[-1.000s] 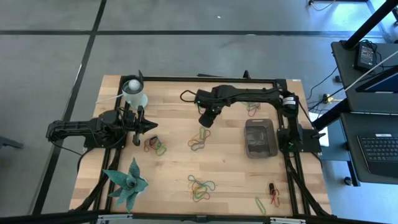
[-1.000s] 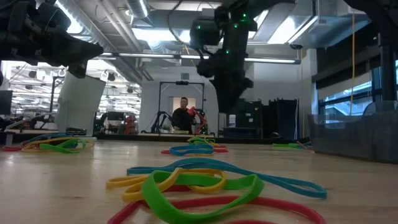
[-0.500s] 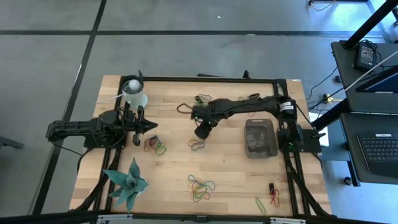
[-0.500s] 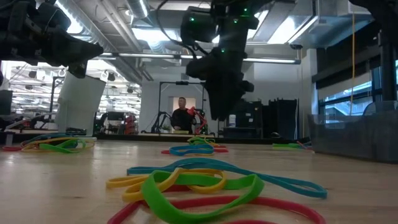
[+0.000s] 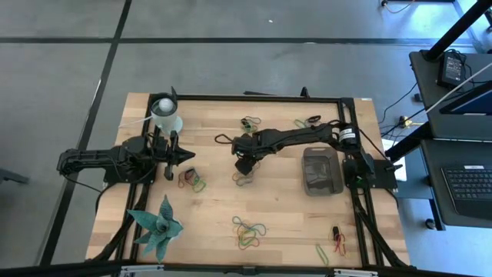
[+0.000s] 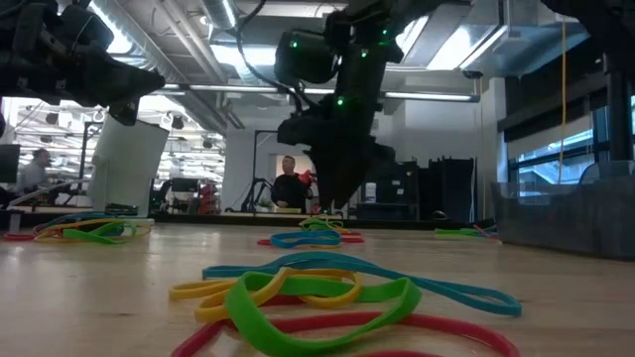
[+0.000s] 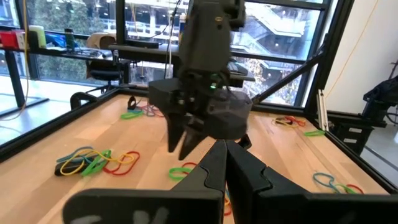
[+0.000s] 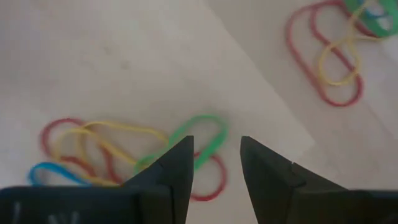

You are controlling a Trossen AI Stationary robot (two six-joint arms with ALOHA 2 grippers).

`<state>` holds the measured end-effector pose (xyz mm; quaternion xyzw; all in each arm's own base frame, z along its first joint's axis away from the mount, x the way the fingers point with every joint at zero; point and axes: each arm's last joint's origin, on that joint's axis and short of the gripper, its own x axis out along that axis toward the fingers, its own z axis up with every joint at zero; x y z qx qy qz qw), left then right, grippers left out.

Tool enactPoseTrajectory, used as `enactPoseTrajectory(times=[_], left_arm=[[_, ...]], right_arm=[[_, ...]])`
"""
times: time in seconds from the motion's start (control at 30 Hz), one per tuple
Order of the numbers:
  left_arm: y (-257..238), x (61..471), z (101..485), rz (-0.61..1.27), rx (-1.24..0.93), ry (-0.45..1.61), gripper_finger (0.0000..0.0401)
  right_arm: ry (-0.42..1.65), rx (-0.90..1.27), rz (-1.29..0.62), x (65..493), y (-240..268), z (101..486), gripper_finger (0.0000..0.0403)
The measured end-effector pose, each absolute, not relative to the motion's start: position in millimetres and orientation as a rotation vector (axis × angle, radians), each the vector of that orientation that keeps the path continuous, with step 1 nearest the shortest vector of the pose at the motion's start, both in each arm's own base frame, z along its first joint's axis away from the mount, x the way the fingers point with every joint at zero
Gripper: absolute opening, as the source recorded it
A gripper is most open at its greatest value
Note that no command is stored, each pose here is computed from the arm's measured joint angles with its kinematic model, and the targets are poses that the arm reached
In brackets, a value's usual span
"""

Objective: Pick and place rubber bands into bin
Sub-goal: Put the green rubber band into the black bin

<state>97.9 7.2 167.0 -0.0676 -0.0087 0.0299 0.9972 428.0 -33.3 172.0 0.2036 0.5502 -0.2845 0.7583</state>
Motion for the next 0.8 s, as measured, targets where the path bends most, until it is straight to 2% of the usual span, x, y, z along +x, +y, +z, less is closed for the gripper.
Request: enactPoseTrajectory(times=[0.6,0.7,0.8], left_arm=[[7,98,167,0.060,-0.136,-0.013,0.0001],[7,98,167,0.060,-0.136,-0.013,0.0001],[7,98,167,0.060,-0.136,-0.013,0.0001]], right_arm=[[1.293,0.455,-0.624,434,-38,133,0.0131],[1.298,0.456,-0.625,435,-38,129,0.0102],[1.290,0.457,-0.622,435,-37,128,0.0051]])
